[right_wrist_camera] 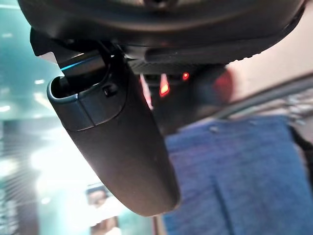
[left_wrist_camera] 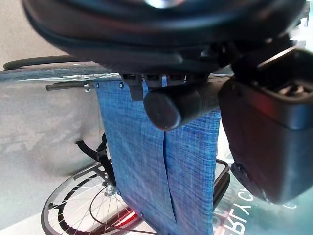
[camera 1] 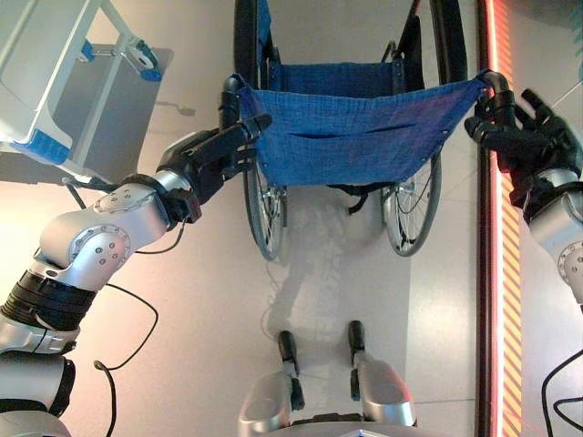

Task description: Push the wheelchair next to the bed

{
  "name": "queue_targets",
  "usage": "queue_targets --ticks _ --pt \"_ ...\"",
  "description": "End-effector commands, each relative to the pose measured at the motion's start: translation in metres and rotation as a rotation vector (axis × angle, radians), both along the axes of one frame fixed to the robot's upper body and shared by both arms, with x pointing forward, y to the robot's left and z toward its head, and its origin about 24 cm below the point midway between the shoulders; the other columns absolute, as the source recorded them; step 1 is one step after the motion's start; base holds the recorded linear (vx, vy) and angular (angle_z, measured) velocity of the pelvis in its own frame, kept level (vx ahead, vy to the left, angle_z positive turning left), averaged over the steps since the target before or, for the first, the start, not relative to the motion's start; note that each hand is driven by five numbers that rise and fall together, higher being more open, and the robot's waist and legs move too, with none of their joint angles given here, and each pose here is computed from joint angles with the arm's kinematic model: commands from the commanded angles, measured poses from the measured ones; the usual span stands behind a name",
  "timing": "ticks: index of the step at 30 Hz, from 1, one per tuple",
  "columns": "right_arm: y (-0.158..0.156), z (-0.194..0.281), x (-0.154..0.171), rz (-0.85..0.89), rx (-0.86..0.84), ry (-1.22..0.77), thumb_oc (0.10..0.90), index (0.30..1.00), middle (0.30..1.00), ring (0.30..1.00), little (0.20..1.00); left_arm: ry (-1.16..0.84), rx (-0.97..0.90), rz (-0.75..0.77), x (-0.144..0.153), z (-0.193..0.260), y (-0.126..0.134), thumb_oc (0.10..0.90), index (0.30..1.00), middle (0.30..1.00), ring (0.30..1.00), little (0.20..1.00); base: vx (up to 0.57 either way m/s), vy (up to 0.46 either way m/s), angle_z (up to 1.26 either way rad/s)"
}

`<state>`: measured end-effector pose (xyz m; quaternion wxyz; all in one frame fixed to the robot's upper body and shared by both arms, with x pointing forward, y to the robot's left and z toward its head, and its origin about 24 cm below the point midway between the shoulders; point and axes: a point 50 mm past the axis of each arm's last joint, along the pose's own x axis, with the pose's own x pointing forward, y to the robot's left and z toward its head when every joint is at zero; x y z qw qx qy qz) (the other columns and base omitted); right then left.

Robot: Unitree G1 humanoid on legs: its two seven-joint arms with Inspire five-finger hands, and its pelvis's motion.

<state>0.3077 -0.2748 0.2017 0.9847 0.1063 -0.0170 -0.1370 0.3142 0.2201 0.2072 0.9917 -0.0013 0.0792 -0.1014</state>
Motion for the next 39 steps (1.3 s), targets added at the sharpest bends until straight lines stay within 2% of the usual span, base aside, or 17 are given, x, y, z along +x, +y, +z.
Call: queue_targets --ticks 1,7,14,26,33,34,35,36,37,38,39 --pt "0.021 0.021 0.0 0.162 0.042 -0.123 0.8 0.9 0.9 0.9 0.9 -0.307 -0.084 -0.051 -0.005 0.061 0.0 0.8 0.9 0.9 0.9 0.9 0.0 0.0 0.0" --pt "0.016 0.015 0.002 0.111 -0.007 -0.066 0.8 0.9 0.9 0.9 0.9 -0.307 -0.08 -0.052 -0.003 0.062 -0.001 0.8 0.9 0.9 0.9 0.9 0.0 0.0 0.0" --pt "0.007 0.022 0.005 0.058 -0.155 -0.051 0.8 0.9 0.9 0.9 0.9 -0.304 -0.073 -0.062 -0.001 0.062 -0.005 0.8 0.9 0.9 0.9 0.9 0.0 0.0 0.0" --pt "-0.022 0.078 0.01 -0.096 -0.313 -0.106 0.8 0.9 0.9 0.9 0.9 -0.285 -0.049 -0.092 0.002 0.072 -0.008 0.8 0.9 0.9 0.9 0.9 0.0 -0.005 0.01" --pt "-0.041 0.1 0.014 -0.147 -0.372 -0.069 0.8 0.9 0.9 0.9 0.9 -0.256 -0.031 -0.113 0.008 0.08 -0.007 0.8 0.9 0.9 0.9 0.9 0.01 -0.006 0.07" --pt "-0.043 0.101 0.015 -0.146 -0.377 -0.057 0.58 0.571 0.571 0.571 0.571 -0.249 -0.023 -0.116 0.009 0.081 -0.007 0.8 0.9 0.9 0.9 0.9 0.0 0.0 0.0" --pt "-0.043 0.102 0.016 -0.142 -0.384 -0.05 0.486 0.429 0.429 0.429 0.429 -0.245 -0.02 -0.118 0.01 0.081 -0.007 0.8 0.9 0.9 0.9 0.9 0.0 0.0 0.0" --pt "-0.042 0.101 0.017 -0.137 -0.389 -0.04 0.4 0.3 0.3 0.3 0.3 -0.238 -0.014 -0.122 0.011 0.081 -0.008 0.745 0.818 0.818 0.818 0.818 0.0 0.0 0.0" --pt "-0.041 0.101 0.019 -0.129 -0.392 -0.033 0.4 0.3 0.3 0.3 0.3 -0.235 -0.006 -0.124 0.012 0.081 -0.008 0.588 0.582 0.582 0.582 0.582 0.0 0.0 0.0" --pt "-0.041 0.101 0.02 -0.127 -0.395 -0.031 0.4 0.3 0.3 0.3 0.3 -0.232 -0.003 -0.126 0.013 0.081 -0.008 0.558 0.538 0.538 0.538 0.538 0.0 0.0 0.0" --pt "-0.039 0.098 0.024 -0.11 -0.406 -0.014 0.4 0.3 0.3 0.3 0.3 -0.23 0.008 -0.146 0.015 0.081 -0.009 0.4 0.3 0.3 0.3 0.3 0.0 0.0 0.0"
